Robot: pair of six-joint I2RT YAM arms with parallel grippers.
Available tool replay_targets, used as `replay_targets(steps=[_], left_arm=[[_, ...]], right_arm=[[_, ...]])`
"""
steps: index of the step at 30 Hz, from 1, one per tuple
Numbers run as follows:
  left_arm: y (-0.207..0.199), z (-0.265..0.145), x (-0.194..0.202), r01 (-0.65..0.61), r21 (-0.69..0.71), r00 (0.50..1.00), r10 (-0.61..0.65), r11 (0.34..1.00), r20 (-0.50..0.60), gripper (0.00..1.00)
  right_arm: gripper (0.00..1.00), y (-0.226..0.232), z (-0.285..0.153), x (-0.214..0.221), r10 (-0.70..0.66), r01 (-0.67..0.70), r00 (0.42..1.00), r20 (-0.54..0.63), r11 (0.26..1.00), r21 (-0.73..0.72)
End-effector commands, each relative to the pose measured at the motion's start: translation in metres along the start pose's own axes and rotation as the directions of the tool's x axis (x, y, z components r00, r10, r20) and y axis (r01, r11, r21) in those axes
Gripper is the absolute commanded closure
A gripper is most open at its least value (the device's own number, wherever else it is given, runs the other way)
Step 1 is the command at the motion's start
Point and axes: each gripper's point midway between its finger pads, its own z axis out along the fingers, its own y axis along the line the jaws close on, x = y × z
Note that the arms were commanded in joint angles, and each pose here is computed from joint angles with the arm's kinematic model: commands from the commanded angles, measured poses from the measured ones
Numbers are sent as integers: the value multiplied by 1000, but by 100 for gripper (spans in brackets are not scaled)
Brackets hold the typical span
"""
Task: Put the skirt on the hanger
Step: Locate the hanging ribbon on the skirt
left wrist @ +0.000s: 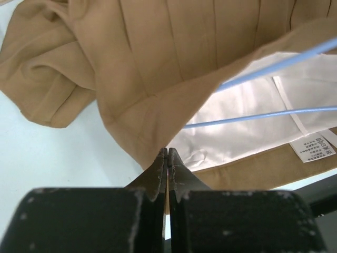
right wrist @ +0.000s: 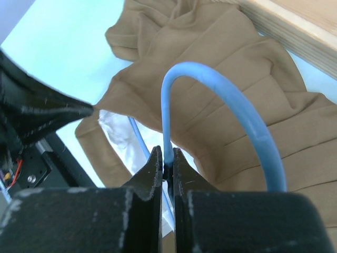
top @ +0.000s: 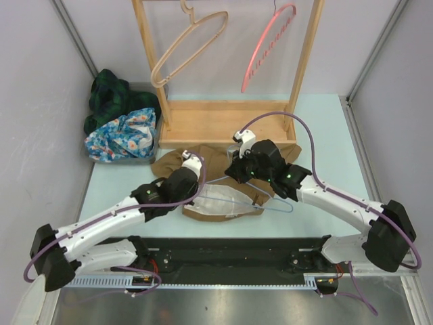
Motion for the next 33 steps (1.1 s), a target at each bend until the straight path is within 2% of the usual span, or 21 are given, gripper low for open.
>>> replay_targets(steps=[1, 4, 9, 10, 11, 13, 16, 24, 33], left_arm=[[9, -7, -2, 84, 5, 996, -85, 996, 3, 100], [18, -11, -2, 115, 6, 993, -115, 993, 14, 100], [-13, -12, 5, 79, 192, 997, -79, 978, -6, 100], [-16, -10, 6, 80, 203, 997, -79, 976, -15, 86], [-19, -8, 9, 83, 214, 997, -78, 973, -30, 76], [-30, -4, 12, 86, 248, 996, -79, 965, -38, 67], [-49, -3, 11, 59, 305, 998, -55, 951, -21, 63], [-80, 14, 34, -37, 354, 998, 54, 935, -40, 63], [-56, 38, 61, -88, 161, 978, 117, 983, -174, 62]], right_arm=[[100, 16, -21, -21, -64, 69, 996, 65, 994, -85], [100, 17, -29, -23, -73, 80, 994, 79, 992, -95], [100, 18, -27, -20, -71, 76, 996, 57, 992, -105], [100, 16, -23, -18, -65, 69, 997, 45, 993, -95], [100, 14, -21, -15, -59, 61, 998, 31, 994, -90], [100, 10, -15, -12, -42, 43, 999, 12, 997, -67], [100, 4, -9, -9, -20, 20, 1000, -6, 999, -36], [100, -5, 6, -16, 16, -16, 1000, -18, 1000, 2], [100, -12, 10, -13, 29, -29, 999, -32, 1000, 10]])
